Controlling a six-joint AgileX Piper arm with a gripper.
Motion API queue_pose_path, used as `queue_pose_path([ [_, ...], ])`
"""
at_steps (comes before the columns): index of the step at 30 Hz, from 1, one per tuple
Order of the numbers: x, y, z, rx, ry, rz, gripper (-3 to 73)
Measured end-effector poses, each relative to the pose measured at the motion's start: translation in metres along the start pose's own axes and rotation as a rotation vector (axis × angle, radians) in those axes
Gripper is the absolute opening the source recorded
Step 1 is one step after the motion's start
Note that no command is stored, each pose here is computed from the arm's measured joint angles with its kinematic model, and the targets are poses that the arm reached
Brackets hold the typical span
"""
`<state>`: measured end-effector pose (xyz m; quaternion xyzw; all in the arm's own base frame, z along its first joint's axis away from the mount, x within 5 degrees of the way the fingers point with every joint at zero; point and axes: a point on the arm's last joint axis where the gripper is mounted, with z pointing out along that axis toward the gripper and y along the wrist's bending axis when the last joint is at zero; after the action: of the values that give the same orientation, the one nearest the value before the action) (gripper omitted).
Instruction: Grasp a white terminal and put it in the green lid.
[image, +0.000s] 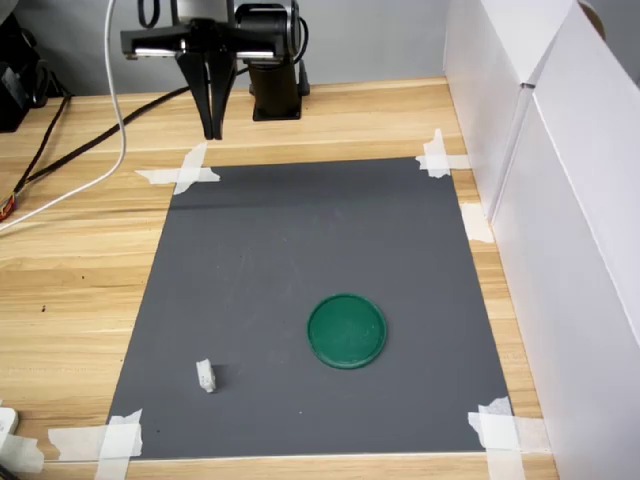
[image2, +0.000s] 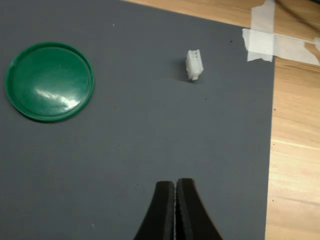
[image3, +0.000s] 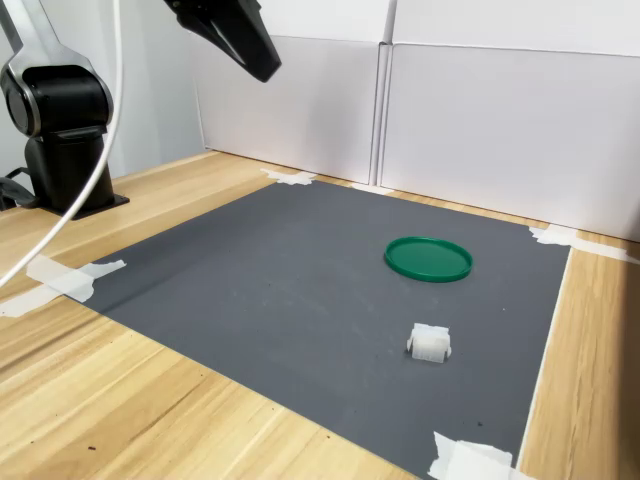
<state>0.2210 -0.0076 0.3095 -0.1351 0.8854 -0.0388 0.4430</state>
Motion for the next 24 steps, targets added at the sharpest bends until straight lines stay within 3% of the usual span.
queue_pose_path([
  [24, -0.066, -0.034, 0.092, -0.106, 0.270, -0.119, -1.5],
])
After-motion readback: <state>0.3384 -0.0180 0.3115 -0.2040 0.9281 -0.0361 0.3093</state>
